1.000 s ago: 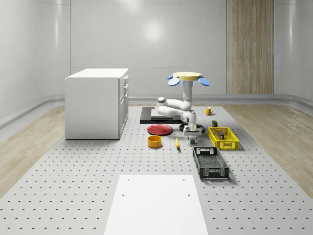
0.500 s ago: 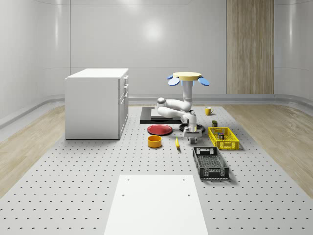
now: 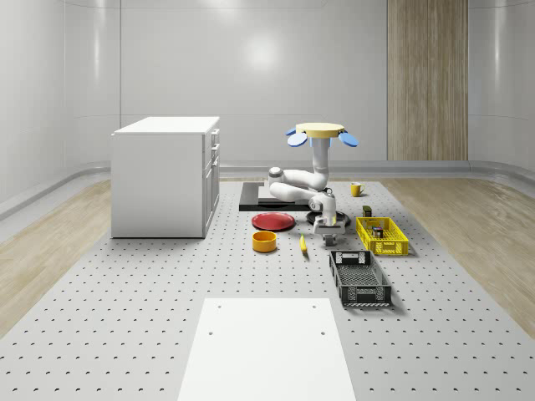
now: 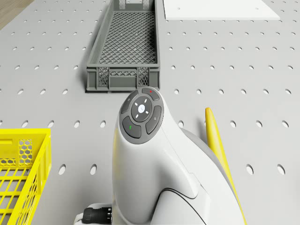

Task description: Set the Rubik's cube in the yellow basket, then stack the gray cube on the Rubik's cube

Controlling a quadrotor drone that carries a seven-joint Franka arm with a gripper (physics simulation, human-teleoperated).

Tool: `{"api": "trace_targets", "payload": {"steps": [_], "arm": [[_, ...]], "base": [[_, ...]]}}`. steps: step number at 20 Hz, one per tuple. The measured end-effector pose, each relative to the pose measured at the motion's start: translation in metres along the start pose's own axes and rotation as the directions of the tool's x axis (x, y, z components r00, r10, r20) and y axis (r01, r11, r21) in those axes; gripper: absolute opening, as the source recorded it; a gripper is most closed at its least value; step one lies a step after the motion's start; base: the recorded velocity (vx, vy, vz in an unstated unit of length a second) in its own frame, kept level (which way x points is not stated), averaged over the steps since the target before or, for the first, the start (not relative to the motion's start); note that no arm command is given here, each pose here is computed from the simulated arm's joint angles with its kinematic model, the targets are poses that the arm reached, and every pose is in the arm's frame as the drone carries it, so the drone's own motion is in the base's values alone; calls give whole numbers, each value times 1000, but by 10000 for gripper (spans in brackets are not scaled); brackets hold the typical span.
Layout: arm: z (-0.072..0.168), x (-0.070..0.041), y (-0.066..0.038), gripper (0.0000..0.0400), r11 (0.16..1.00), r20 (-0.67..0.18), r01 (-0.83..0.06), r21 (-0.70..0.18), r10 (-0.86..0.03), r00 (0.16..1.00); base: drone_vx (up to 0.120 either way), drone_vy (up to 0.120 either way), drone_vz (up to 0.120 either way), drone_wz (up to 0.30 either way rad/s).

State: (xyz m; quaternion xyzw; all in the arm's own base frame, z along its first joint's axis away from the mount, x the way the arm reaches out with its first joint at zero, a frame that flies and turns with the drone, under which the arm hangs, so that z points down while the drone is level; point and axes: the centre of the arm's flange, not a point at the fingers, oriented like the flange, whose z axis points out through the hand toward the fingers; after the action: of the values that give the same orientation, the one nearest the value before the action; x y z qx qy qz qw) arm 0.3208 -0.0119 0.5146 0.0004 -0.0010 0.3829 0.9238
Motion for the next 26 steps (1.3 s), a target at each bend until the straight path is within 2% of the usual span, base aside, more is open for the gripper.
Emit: {"api": "trace_targets", "payload": {"steps": [7, 12, 19, 26], "arm": [[-1, 0, 0, 254, 1000, 0, 0, 0, 0, 1000], [-15, 0, 0, 251, 1000, 0, 0, 0, 0, 1000], [-34, 0, 0, 251, 1000, 0, 0, 0, 0, 1000], [-39, 0, 0, 251, 1000, 0, 0, 0, 0, 1000]], "base": [[0, 0, 0, 0], [0, 0, 8, 0], [0, 0, 120, 0], [-114, 114, 120, 0]]}}
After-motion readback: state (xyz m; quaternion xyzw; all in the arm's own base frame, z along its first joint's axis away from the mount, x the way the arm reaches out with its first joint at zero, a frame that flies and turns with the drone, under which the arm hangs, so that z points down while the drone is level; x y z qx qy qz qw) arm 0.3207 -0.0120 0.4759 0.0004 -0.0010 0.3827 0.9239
